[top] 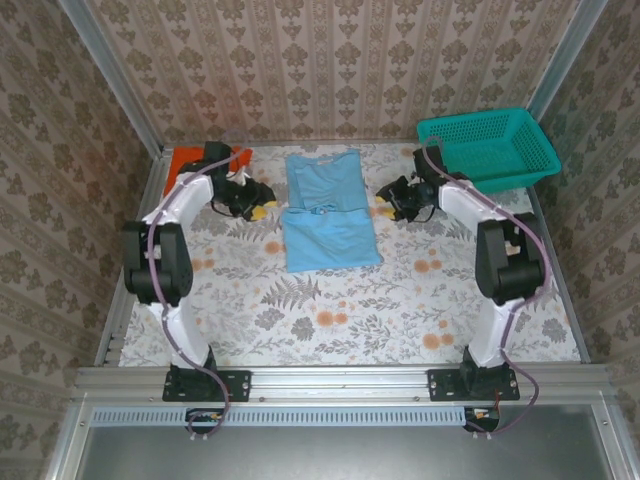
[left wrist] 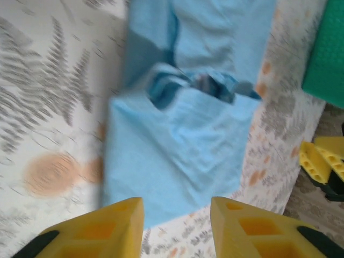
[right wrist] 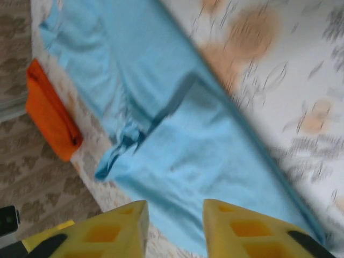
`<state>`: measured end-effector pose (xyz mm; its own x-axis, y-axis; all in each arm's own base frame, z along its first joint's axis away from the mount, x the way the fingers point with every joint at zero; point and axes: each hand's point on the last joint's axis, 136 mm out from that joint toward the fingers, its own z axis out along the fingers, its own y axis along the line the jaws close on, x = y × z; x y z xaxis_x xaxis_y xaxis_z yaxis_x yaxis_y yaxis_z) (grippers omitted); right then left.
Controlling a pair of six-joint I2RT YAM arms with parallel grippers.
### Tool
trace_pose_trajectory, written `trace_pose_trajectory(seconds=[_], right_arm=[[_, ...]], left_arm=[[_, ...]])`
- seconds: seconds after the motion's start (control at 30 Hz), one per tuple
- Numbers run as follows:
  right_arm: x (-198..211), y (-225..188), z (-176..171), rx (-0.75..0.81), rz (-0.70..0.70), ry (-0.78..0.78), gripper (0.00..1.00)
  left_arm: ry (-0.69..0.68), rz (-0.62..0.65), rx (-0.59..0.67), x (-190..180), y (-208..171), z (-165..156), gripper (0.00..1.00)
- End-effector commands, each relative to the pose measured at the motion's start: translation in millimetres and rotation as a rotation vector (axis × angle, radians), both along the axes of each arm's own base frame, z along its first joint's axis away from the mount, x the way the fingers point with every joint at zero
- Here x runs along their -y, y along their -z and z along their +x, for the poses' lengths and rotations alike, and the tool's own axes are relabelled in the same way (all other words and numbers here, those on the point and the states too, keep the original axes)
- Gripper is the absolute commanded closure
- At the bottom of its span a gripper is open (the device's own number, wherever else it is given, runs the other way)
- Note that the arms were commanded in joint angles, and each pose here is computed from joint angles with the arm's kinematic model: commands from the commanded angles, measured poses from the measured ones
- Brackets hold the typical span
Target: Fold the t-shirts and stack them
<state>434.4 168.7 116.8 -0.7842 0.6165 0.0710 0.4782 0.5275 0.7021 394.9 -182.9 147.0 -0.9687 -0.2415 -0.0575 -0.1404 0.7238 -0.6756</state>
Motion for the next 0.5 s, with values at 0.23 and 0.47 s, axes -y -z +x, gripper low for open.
trace_pose_trajectory(seconds=[0.23, 0.47], right_arm=[[-42, 75, -64, -0.092, 0.017, -0.137, 0.86], [-17, 128, -117, -0.211, -0.084, -0.153, 0.87]], left_arm=[[0.290, 0.039, -0.135, 78, 76, -76, 0.73], [0.348, 0.239, -0.239, 38, 136, -124, 0.75]])
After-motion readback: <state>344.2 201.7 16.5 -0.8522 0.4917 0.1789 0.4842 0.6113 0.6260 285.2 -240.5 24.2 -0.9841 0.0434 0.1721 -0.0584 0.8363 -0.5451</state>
